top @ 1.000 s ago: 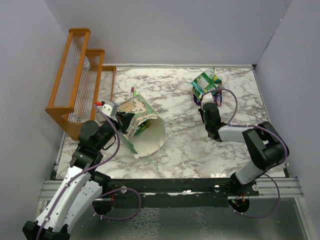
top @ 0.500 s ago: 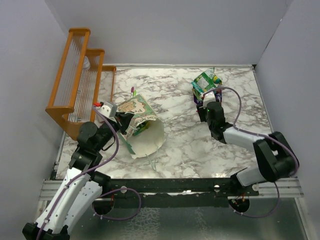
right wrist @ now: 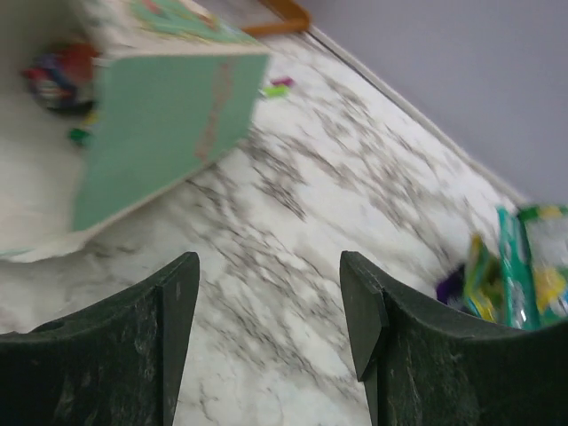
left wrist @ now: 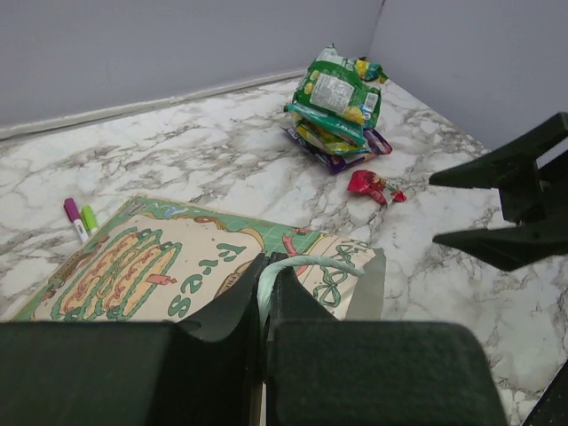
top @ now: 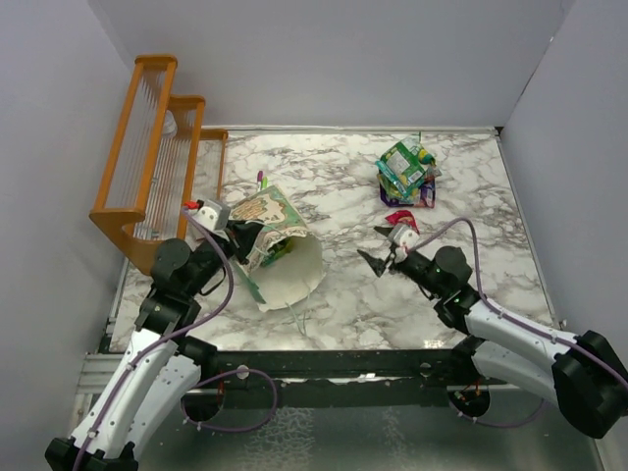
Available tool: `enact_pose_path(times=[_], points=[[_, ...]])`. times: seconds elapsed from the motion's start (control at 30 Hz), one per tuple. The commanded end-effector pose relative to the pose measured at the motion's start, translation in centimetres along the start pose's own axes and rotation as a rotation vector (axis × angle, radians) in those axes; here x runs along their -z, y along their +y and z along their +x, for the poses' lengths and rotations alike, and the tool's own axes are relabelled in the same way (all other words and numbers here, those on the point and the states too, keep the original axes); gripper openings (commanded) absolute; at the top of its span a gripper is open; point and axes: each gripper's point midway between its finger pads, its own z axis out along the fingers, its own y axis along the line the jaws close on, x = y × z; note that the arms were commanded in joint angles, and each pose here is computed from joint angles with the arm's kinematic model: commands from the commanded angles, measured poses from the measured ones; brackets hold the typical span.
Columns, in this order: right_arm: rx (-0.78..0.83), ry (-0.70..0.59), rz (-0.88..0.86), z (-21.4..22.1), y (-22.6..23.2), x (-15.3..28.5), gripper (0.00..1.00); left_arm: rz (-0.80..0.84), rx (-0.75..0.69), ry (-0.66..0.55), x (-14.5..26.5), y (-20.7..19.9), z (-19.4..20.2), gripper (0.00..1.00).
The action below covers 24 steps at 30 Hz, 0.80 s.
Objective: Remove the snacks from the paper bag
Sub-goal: Place the snack at the center of the board, then take out the snack from the paper bag.
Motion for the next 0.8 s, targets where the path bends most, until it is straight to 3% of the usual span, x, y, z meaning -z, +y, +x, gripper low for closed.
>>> enact_pose_path(times=[0.0,0.17,0.43,0.5,0.67,0.77], points=[[0.256,-0.331,-0.335,-6.7,7.3,1.2,0.64,0.022,-0.04,-0.09,0.8,-0.6,-2.1,0.0],[0.42,-0.415,-0.525,-7.4,13.0,1.2,0.64,0.074,-0.064,-0.112,1.1,-1.5,-2.1,0.0],[0.692,-0.453,-0.691,-7.8,20.6,-3.0,0.64,0.055,-0.054,-0.108,0.9,-1.0,-1.2,0.0],[0.678,-0.449,-0.675,-8.3,21.6,-4.7,0.64,0.073,-0.039,-0.11,0.7,-1.2,-1.1,0.0],[0.424,-0.433,-0.556,-8.1,22.4,-7.3,0.63,0.098,-0.028,-0.08,0.0,-1.5,-0.6,0.0],[0.435,-0.409,-0.506,-6.4,23.6,-8.4,0.58,0.105,-0.034,-0.069,-0.1,-1.5,-0.4,0.0]])
